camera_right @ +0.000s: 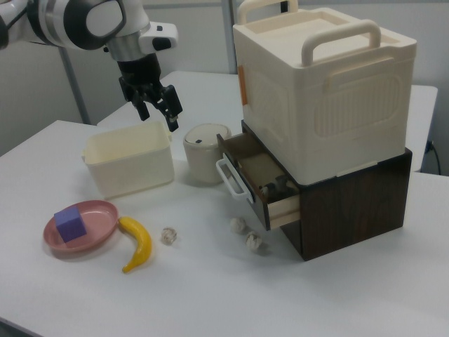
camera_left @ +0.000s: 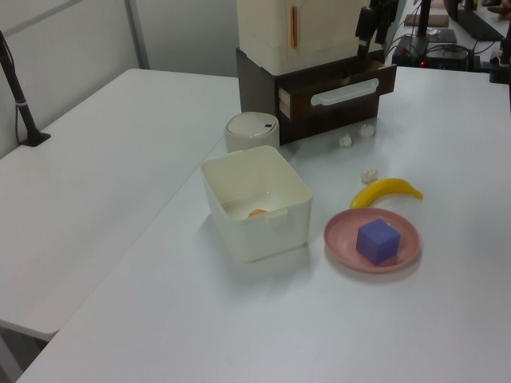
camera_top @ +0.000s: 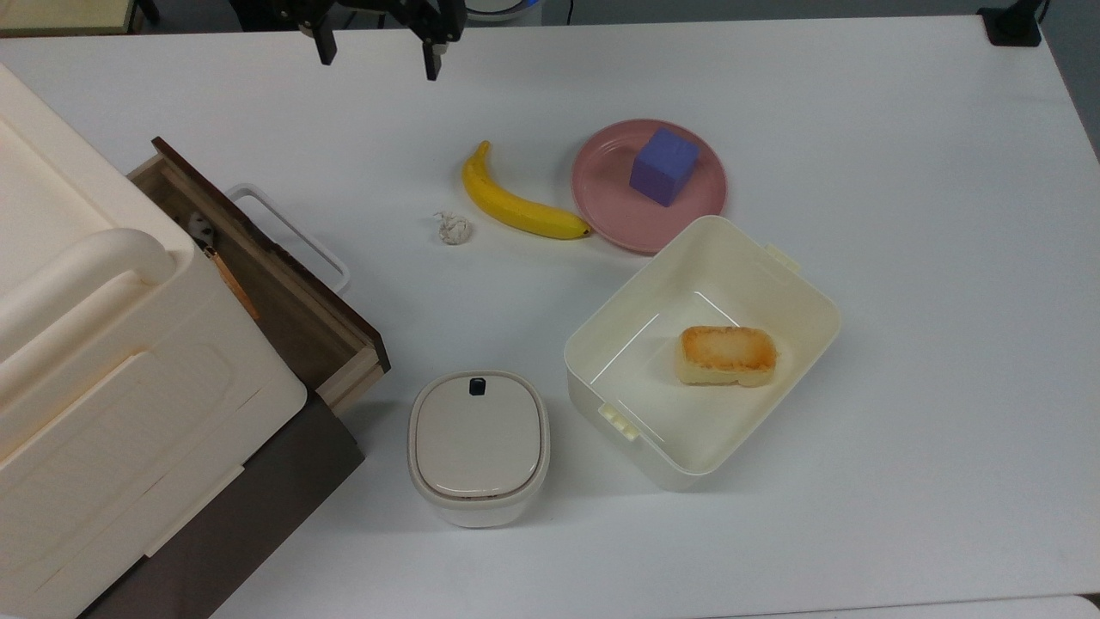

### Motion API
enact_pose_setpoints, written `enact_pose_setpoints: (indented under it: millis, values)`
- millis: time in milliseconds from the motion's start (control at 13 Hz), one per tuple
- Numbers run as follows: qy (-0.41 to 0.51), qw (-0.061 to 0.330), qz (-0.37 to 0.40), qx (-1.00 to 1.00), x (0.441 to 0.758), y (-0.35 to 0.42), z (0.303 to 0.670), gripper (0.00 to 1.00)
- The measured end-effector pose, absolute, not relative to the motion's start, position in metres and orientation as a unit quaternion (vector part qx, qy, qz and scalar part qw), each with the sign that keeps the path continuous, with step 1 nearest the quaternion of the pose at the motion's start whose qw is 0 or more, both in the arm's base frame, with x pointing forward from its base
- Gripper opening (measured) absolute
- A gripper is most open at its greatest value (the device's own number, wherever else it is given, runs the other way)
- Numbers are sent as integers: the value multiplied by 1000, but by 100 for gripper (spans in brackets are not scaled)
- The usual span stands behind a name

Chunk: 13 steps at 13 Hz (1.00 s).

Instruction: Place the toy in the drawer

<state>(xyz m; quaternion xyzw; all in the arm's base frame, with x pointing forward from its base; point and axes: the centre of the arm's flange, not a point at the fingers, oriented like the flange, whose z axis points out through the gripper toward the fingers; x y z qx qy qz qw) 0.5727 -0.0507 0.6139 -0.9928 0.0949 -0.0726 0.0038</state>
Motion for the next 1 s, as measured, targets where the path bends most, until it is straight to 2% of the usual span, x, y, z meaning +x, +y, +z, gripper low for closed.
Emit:
enact_pose_setpoints:
  millis: [997]
  values:
    - [110,5,-76,-991,569,-68,617,100]
